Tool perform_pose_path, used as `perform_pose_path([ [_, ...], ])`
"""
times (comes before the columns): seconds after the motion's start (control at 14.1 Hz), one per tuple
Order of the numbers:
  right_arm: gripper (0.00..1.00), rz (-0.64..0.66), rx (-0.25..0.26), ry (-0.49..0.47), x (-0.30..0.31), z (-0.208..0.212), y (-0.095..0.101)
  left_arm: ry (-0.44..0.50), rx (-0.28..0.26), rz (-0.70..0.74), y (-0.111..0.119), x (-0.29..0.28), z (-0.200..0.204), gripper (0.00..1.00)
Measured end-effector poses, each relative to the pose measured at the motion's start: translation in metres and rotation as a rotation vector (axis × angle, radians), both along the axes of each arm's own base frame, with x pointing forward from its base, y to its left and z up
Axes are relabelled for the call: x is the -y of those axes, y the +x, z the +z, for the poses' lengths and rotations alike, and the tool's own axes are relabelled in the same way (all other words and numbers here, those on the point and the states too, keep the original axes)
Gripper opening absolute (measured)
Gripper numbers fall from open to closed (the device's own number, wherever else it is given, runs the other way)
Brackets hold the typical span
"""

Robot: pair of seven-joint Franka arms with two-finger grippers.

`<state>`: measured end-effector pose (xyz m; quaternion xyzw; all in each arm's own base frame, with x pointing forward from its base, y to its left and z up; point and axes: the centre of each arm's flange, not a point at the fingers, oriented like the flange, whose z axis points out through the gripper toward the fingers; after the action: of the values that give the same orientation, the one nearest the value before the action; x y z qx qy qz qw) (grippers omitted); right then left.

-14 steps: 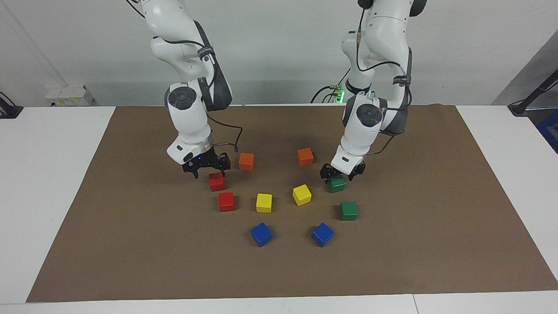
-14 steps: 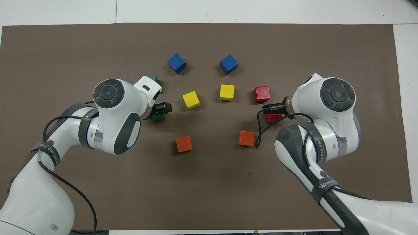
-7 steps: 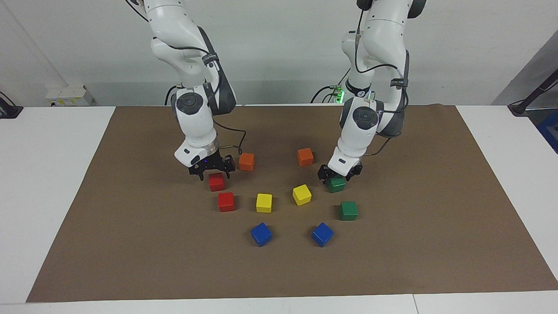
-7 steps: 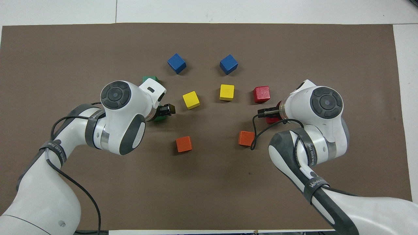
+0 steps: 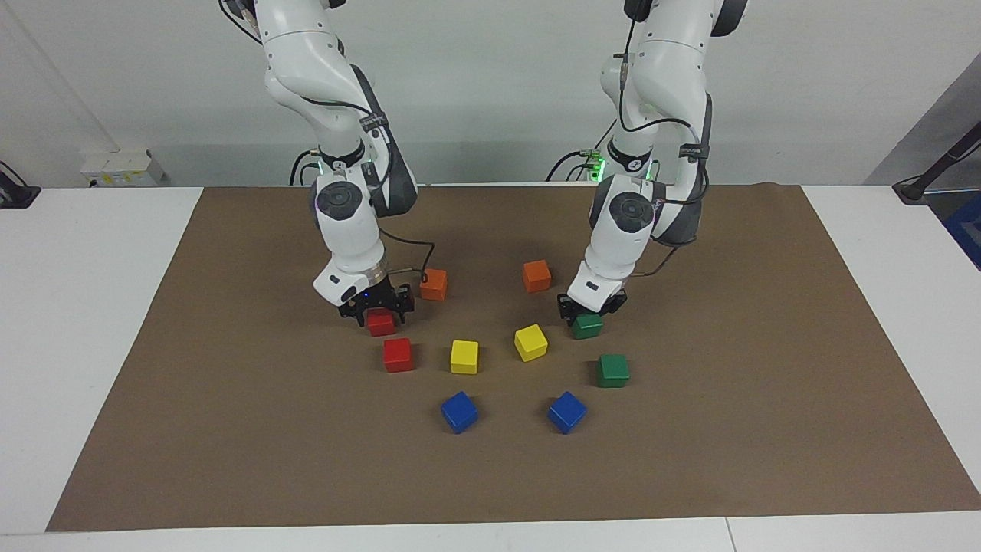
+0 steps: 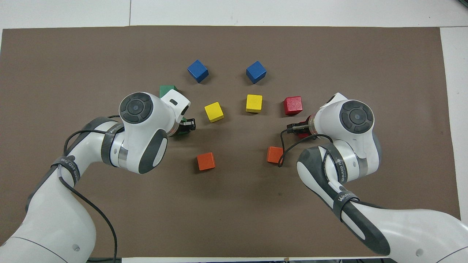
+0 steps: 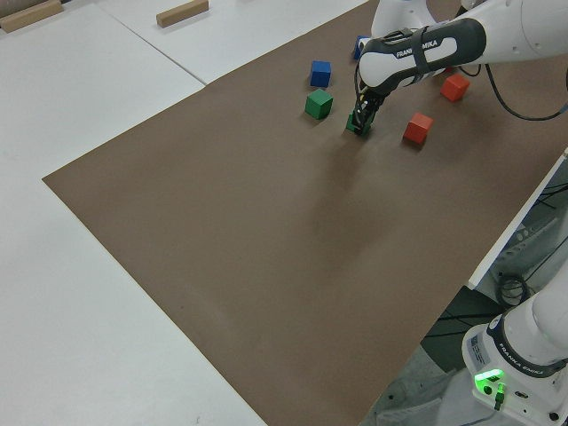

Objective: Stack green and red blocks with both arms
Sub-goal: 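Carry the green cube outward with the left gripper while the right gripper carries red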

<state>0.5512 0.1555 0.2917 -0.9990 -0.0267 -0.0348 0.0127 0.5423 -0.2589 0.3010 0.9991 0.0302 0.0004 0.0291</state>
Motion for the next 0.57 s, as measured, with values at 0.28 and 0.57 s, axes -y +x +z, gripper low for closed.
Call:
perform_pose_path([
  [0.28, 0.55, 0.034, -0.042, -0.021, 0.035, 0.032, 0.028, 0.000, 0.010, 0.042, 0.023, -0.031, 0.042, 0.56],
  [0.57, 0.55, 0.047, -0.020, -0.026, 0.119, 0.088, 0.070, 0.002, 0.014, 0.071, 0.037, -0.115, 0.096, 0.56],
])
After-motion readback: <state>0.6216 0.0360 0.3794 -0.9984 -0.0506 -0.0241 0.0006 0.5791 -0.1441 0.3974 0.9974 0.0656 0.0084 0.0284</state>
